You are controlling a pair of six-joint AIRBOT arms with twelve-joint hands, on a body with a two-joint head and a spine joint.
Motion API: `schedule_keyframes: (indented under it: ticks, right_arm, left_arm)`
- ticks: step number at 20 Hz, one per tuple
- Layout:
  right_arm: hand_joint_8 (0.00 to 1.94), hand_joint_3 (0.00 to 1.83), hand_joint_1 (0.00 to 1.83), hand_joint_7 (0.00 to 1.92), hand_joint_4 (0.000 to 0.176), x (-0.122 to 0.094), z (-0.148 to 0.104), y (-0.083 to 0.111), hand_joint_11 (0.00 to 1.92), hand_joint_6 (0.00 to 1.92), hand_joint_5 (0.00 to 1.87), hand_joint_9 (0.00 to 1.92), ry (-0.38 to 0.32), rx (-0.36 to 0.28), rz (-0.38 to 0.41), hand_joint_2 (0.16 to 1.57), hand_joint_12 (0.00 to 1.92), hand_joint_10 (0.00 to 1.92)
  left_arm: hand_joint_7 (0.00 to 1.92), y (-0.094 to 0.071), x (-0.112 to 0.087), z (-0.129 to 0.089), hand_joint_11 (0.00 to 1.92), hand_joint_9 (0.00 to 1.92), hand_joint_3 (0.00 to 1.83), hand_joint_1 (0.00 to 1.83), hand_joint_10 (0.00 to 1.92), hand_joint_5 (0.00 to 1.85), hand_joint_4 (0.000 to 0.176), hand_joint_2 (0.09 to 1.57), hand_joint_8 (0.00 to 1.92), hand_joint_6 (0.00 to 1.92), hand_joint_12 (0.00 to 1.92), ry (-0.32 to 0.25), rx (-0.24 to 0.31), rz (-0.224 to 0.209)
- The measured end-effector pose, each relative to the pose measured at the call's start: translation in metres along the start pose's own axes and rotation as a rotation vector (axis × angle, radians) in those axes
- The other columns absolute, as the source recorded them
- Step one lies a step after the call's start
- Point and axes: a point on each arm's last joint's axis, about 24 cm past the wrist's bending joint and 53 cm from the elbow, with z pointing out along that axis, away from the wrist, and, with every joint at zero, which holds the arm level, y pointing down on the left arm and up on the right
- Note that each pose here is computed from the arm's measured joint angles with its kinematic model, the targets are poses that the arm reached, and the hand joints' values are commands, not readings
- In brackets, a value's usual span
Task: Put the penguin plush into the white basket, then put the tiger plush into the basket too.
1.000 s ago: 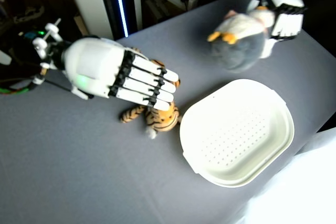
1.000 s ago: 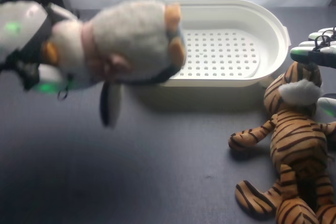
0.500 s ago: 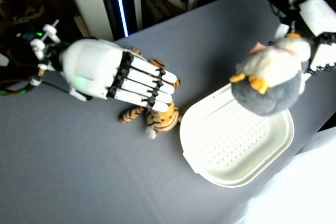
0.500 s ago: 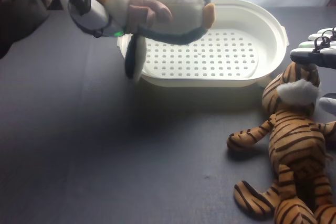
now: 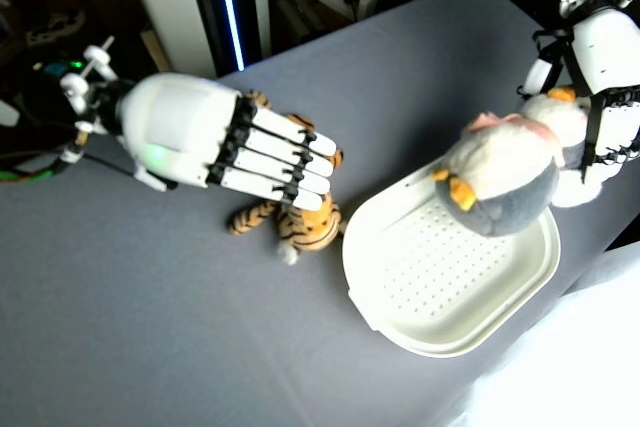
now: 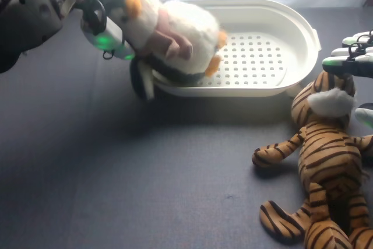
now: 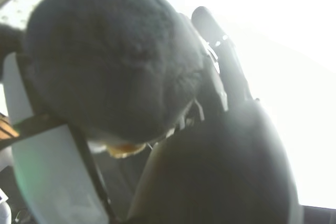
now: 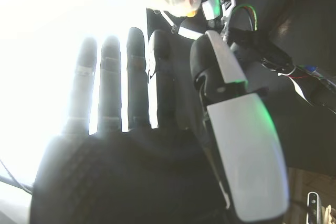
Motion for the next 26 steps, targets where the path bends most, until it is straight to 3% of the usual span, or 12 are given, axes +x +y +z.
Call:
schedule_keyframes:
  ticks: [3,5,7,9,10,12,13,17,19,23,25,26]
  right_arm:
    - [0.0,0.0,0.76,0.42,0.0,0.0,0.0,0.0,0.2,0.0,0.52,0.38,0.0,0.001,0.002,1.32,0.45,0.01]
    - [0.0,0.0,0.75,0.41,0.033,0.0,0.0,0.0,0.19,0.0,0.5,0.38,0.0,0.0,0.006,1.32,0.45,0.01]
    - [0.0,0.0,0.76,0.39,0.061,-0.001,0.0,0.003,0.22,0.0,0.48,0.38,0.0,-0.01,0.012,1.29,0.48,0.01]
    - [0.0,0.0,0.83,0.41,0.044,-0.004,-0.003,0.016,0.25,0.0,0.5,0.42,-0.014,-0.046,0.019,1.25,0.52,0.0]
    - [0.0,0.0,0.84,0.38,0.057,-0.003,-0.006,0.024,0.23,0.0,0.48,0.39,-0.009,-0.071,0.016,1.25,0.52,0.0]
    - [0.0,0.0,0.85,0.32,0.079,0.0,-0.011,0.037,0.2,0.0,0.44,0.33,0.002,-0.112,0.015,1.21,0.42,0.0]
    - [0.0,0.0,0.79,0.27,0.12,0.006,-0.013,0.043,0.21,0.0,0.36,0.32,0.026,-0.122,0.006,1.2,0.42,0.0]
    - [0.0,0.0,0.83,0.27,0.164,0.014,-0.018,0.047,0.27,0.0,0.31,0.34,0.073,-0.126,-0.018,1.11,0.47,0.0]
    - [0.0,0.0,0.87,0.24,0.174,0.029,-0.019,0.037,0.26,0.0,0.3,0.33,0.131,-0.085,-0.027,1.11,0.55,0.0]
    - [0.0,0.0,1.0,0.31,0.117,0.068,-0.022,0.01,0.24,0.0,0.37,0.31,0.258,0.013,-0.027,1.06,0.52,0.0]
    - [0.0,0.0,1.09,0.32,0.113,0.083,-0.023,-0.004,0.25,0.0,0.38,0.31,0.307,0.058,-0.033,1.03,0.51,0.0]
    - [0.01,0.0,1.09,0.33,0.132,0.085,-0.022,-0.011,0.23,0.0,0.38,0.31,0.322,0.077,-0.044,1.04,0.5,0.0]
  left_arm:
    - [0.33,-0.001,-0.002,-0.001,0.0,0.28,0.0,1.04,0.0,0.31,0.085,0.9,0.0,0.0,0.81,-0.008,0.003,0.001]
    - [0.32,-0.007,-0.003,-0.003,0.0,0.27,0.0,1.05,0.0,0.3,0.066,0.88,0.0,0.0,0.75,-0.021,0.016,0.002]
    - [0.11,-0.011,0.002,-0.013,0.0,0.09,0.0,0.94,0.0,0.11,0.124,0.87,0.0,0.0,0.43,-0.022,0.031,0.019]
    - [0.01,-0.02,0.008,-0.031,0.0,0.01,0.0,0.84,0.0,0.01,0.168,0.85,0.0,0.0,0.35,-0.03,0.064,0.015]
    - [0.0,-0.025,0.008,-0.038,0.0,0.0,0.0,0.79,0.0,0.0,0.174,0.84,0.0,0.0,0.35,-0.043,0.087,0.005]
    - [0.0,-0.033,0.0,-0.051,0.0,0.0,0.0,0.77,0.0,0.0,0.176,0.81,0.0,0.0,0.03,-0.09,0.137,-0.041]
    - [0.0,-0.044,-0.009,-0.066,0.0,0.0,0.0,0.7,0.0,0.0,0.176,0.79,0.0,0.0,0.0,-0.133,0.197,-0.084]
    - [0.0,-0.079,-0.009,-0.115,0.0,0.0,0.0,0.96,0.0,0.0,0.176,0.73,0.0,0.0,0.0,-0.19,0.357,-0.107]
    - [0.0,-0.083,-0.001,-0.136,0.0,0.0,0.0,0.8,0.0,0.0,0.166,0.72,0.0,0.0,0.0,-0.196,0.4,-0.175]
    - [0.0,-0.081,-0.007,-0.162,0.0,0.0,0.0,0.74,0.0,0.0,0.146,0.78,0.0,0.0,0.0,-0.25,0.45,-0.261]
    - [0.0,-0.081,-0.012,-0.167,0.0,0.0,0.0,0.69,0.0,0.0,0.15,0.76,0.0,0.0,0.0,-0.27,0.461,-0.262]
    - [0.0,-0.081,-0.012,-0.168,0.0,0.0,0.0,0.69,0.0,0.0,0.139,0.76,0.0,0.0,0.0,-0.274,0.459,-0.268]
